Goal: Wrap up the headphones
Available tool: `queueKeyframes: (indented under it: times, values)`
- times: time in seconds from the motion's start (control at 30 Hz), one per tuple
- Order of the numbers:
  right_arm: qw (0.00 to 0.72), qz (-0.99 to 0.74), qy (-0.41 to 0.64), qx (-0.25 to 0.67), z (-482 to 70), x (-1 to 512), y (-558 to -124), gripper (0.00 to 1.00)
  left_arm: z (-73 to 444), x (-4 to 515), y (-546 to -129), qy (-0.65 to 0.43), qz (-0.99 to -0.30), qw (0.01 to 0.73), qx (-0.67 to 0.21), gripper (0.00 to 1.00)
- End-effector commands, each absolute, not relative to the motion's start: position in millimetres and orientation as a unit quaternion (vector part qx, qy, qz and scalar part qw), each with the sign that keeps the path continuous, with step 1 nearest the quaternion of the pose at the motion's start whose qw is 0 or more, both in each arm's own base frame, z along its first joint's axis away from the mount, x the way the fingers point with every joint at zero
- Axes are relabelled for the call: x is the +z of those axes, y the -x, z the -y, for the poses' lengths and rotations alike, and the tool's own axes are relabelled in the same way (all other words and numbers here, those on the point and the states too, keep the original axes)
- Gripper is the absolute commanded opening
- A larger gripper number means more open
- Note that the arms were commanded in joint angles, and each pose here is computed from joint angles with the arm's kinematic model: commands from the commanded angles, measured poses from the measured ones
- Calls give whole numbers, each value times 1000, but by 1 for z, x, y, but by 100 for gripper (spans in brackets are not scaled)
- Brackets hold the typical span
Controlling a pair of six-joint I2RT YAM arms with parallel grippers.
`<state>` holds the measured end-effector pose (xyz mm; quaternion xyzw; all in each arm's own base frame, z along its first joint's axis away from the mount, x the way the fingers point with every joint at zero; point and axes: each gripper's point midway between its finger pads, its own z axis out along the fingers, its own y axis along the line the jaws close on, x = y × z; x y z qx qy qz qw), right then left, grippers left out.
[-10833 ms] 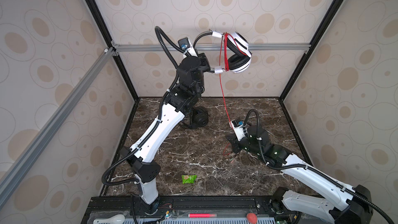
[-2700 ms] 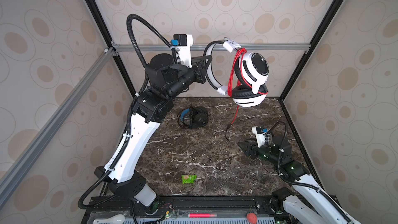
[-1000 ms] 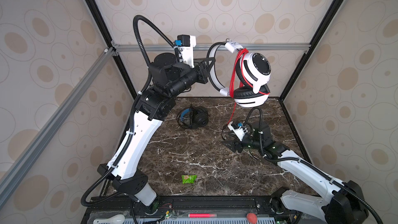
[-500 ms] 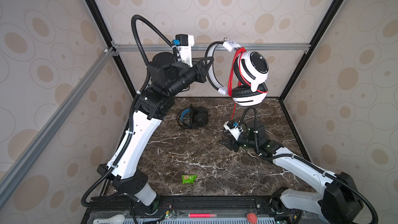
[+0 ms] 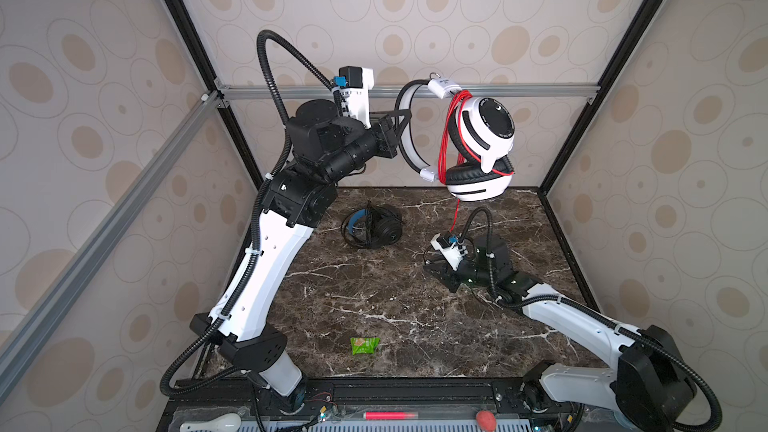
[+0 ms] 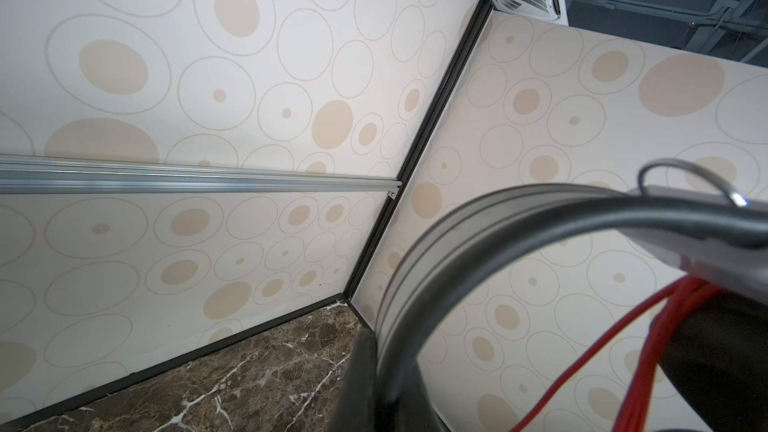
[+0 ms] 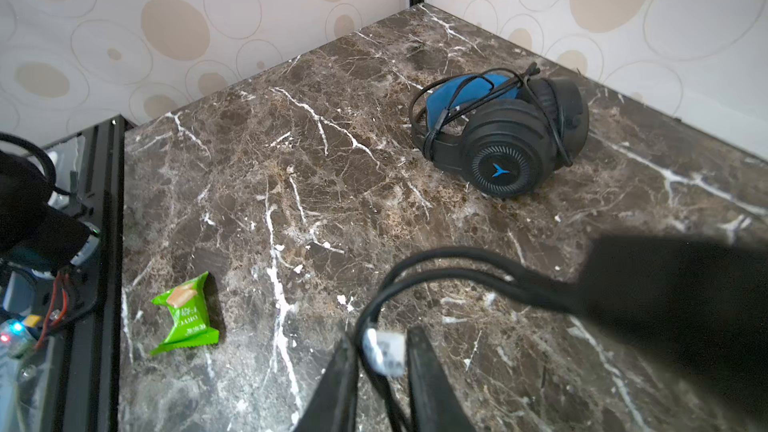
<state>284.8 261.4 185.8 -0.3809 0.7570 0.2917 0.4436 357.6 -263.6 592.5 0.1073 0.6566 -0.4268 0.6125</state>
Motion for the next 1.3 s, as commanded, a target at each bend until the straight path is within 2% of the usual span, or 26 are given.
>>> queueKeyframes:
  times: [0.0,0.17,0.37,1.27]
  values:
    - [450,-759,378,280,-263,187,-292,14,245,645,-338,-86,-594,653,-463,0]
    - [434,-769,379,275,-260,182,-289,5,238,651,-338,-71,-587,662,-461,0]
    - [428,-775,378,270,-256,181,-283,0,228,643,-346,-46,-597,665,-447,0]
    - [433,-783,362,262,-240,187,-238,0,171,613,-393,101,-605,682,-398,0]
